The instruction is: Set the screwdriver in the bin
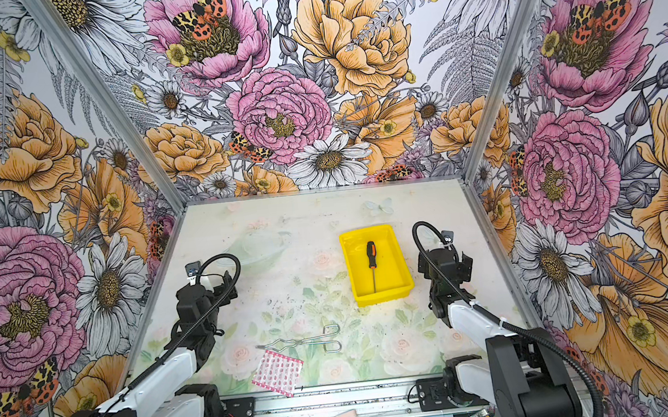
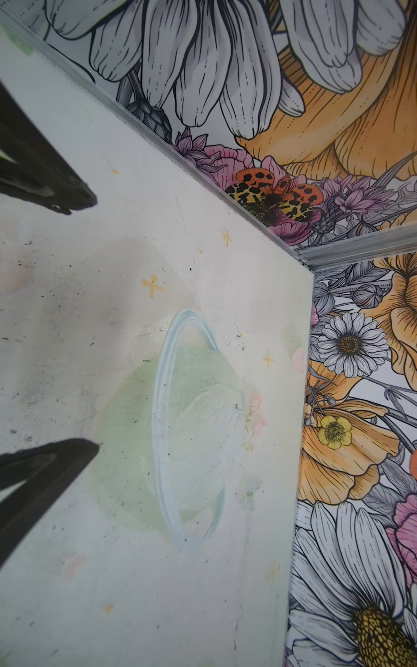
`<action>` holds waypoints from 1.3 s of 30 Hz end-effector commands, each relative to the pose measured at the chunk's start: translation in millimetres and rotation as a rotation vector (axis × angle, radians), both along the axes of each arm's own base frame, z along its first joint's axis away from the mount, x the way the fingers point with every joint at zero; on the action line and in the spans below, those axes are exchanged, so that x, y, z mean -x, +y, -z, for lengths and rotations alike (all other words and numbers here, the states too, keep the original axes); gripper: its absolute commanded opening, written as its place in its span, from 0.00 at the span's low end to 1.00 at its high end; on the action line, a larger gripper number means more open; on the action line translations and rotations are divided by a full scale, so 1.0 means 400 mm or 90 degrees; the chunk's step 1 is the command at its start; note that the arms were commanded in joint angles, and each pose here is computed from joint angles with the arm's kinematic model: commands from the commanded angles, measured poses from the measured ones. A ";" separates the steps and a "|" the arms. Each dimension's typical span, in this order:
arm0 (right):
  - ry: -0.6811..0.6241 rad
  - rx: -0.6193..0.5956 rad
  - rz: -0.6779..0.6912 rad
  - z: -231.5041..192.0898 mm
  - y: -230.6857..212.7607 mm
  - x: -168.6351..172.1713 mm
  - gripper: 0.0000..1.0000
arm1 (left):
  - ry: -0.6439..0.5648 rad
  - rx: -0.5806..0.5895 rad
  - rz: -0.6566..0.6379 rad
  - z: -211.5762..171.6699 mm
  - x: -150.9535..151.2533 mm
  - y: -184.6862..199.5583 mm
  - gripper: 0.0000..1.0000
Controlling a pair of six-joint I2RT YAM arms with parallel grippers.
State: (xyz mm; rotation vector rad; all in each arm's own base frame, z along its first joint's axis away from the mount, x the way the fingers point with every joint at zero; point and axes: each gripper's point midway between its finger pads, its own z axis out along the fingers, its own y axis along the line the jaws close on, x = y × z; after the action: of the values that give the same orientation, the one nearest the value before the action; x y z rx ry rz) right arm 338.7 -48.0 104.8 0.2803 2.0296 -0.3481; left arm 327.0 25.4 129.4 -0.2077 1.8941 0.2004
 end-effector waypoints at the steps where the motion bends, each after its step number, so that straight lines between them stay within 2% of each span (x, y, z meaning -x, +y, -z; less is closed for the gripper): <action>1: -0.051 -0.003 -0.010 -0.053 0.006 -0.046 0.99 | -0.052 0.016 0.013 -0.055 -0.038 -0.010 0.99; 6: -0.043 -0.012 -0.046 -0.045 0.026 -0.087 0.99 | -0.056 0.015 0.002 -0.055 -0.064 -0.005 0.99; 12: -0.034 -0.016 -0.050 -0.038 0.027 -0.112 0.99 | -0.041 0.012 -0.005 -0.046 -0.087 -0.002 0.99; 16: -0.032 -0.018 -0.051 -0.038 0.027 -0.114 0.99 | -0.076 0.005 -0.018 -0.063 -0.099 0.008 0.99; 20: -0.045 -0.027 -0.071 -0.042 0.032 -0.152 0.99 | -0.114 0.012 -0.011 -0.074 -0.131 0.011 0.99; 24: -0.021 -0.019 -0.070 -0.027 0.023 -0.201 1.00 | -0.108 -0.011 0.023 -0.055 -0.162 -0.006 0.99; 27: -0.051 -0.011 -0.073 -0.025 0.021 -0.199 0.99 | -0.100 0.008 0.079 0.000 -0.196 -0.023 0.99; 28: -0.046 -0.015 -0.070 -0.021 0.021 -0.194 0.99 | -0.083 0.017 0.049 0.007 -0.192 -0.001 0.99; 31: -0.072 -0.017 -0.071 -0.029 0.021 -0.183 1.00 | -0.101 0.005 0.017 -0.002 -0.184 0.009 0.99; 36: -0.085 -0.022 -0.075 -0.034 0.019 -0.177 0.99 | -0.106 -0.001 0.012 -0.005 -0.183 0.009 0.99; 39: -0.117 -0.024 -0.147 -0.024 0.062 -0.160 1.00 | -0.108 -0.002 0.013 -0.006 -0.183 0.007 0.99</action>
State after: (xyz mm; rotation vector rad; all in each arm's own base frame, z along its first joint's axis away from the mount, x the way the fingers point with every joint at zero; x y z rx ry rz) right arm 403.8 -35.9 101.9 0.1734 1.9534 -0.2041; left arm 398.9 27.8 119.4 -0.1914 1.7787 0.1576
